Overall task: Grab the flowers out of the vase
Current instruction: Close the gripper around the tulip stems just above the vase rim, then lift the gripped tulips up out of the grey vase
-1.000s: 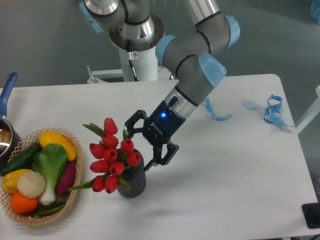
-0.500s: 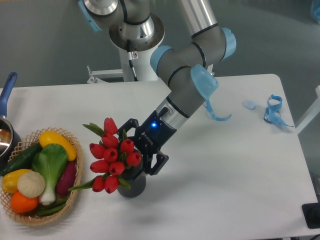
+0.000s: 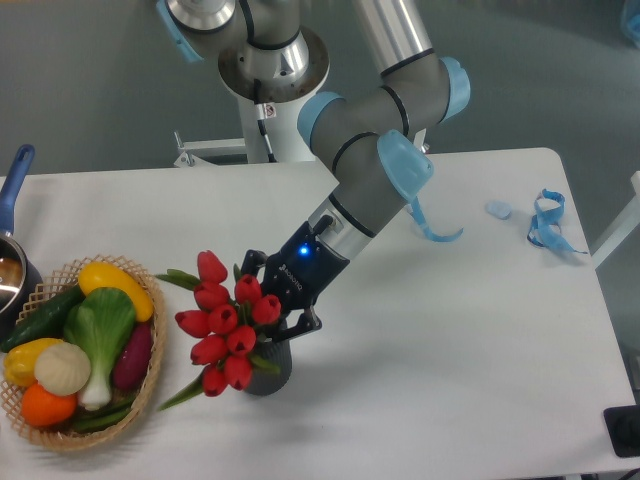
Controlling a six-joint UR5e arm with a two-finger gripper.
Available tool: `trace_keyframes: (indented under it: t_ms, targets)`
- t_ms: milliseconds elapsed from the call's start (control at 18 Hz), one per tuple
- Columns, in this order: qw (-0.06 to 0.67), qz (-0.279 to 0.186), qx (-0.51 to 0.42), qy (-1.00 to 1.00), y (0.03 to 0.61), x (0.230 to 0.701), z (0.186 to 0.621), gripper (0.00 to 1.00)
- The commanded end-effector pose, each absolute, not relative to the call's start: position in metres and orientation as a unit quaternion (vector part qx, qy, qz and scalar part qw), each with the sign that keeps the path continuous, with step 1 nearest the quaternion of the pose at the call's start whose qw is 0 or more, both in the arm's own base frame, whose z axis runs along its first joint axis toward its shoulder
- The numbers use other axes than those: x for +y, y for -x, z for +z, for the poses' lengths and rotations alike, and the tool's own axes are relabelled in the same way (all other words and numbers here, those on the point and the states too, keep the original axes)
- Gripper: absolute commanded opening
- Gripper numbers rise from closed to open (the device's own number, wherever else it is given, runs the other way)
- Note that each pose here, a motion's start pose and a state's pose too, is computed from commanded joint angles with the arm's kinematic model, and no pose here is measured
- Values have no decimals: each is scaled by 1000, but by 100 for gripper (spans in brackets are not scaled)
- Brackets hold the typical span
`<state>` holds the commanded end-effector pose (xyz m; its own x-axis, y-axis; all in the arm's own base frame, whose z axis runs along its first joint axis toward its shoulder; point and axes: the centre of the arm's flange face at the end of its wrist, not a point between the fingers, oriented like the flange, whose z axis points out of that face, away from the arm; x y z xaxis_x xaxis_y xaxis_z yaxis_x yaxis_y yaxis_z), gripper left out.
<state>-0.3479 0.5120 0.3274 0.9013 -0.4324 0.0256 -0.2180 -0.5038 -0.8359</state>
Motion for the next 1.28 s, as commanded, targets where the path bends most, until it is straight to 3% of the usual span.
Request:
trace_keyframes:
  t_ms: [167, 722, 1278]
  targets:
    - [462, -114, 180, 861, 350, 508, 334, 31]
    - [500, -112, 139, 847, 331, 491, 419, 31]
    - [543, -92, 80, 831, 359, 468, 509, 31]
